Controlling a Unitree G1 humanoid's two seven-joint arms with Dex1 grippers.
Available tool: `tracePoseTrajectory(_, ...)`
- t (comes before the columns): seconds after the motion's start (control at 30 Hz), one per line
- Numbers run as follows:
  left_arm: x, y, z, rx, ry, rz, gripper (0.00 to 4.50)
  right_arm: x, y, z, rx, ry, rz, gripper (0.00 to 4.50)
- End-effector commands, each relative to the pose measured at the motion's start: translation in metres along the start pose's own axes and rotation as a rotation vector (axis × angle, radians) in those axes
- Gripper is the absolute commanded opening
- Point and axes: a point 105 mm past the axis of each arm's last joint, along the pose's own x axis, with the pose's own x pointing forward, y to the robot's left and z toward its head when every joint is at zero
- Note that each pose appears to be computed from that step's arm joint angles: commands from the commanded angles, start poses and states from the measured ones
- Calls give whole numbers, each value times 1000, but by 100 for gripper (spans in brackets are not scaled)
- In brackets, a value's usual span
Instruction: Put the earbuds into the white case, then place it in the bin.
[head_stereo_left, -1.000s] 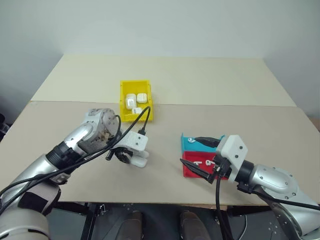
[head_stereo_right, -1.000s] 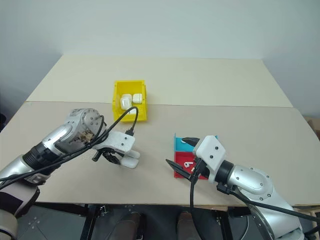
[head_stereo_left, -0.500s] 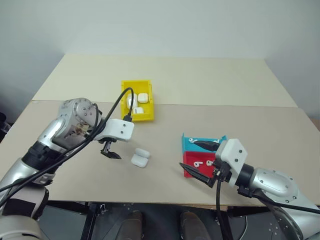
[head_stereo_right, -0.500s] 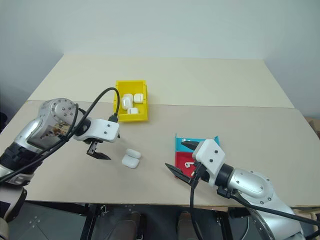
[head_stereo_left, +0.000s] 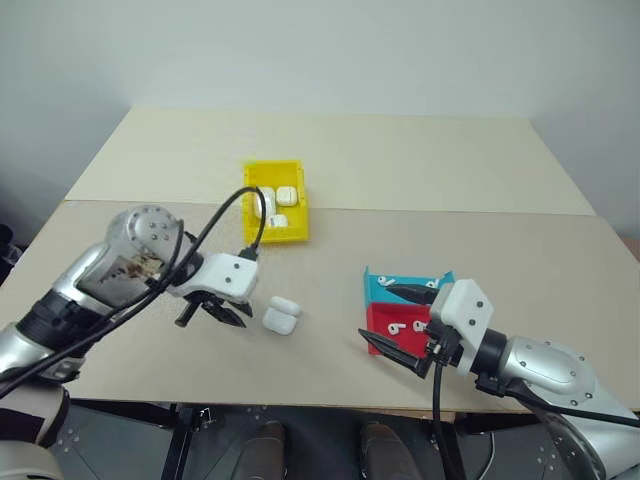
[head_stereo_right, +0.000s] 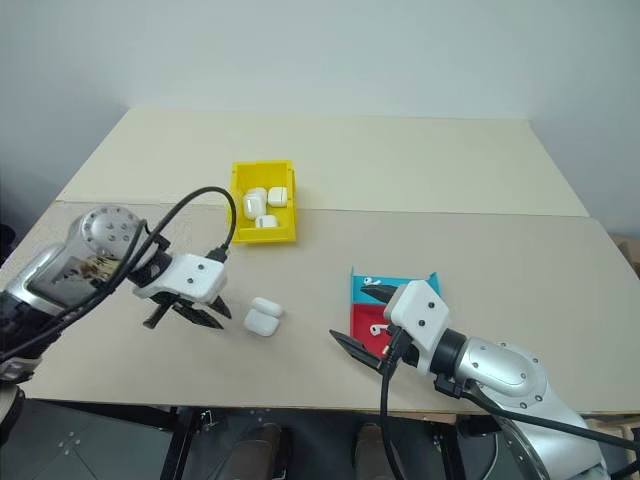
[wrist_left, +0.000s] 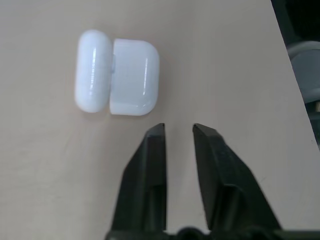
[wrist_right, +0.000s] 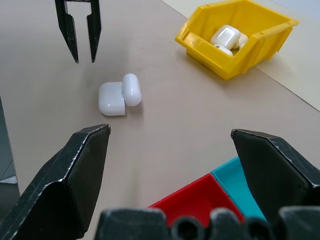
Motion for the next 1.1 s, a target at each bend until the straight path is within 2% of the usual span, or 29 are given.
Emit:
tracePoseTrajectory(0.03, 10, 2, -3, 56, 57, -1, 1, -3, 1, 9, -28, -25, -4, 450)
tracePoseTrajectory(0.4, 31, 20, 2, 33, 78, 49, 1, -7, 0, 9, -29, -16, -25, 450)
tracePoseTrajectory(0.67, 28, 30, -6, 27, 136, 93, 1, -6, 1, 10, -31, -16, -27, 450)
tracePoseTrajectory(0.8, 28, 44, -3, 19, 132, 146, 1, -6, 1, 11, -31, -17, -24, 450)
tracePoseTrajectory(1.1, 29, 51, 1, 34, 117, 166, 1, -5, 1, 12, -33, -18, -22, 450)
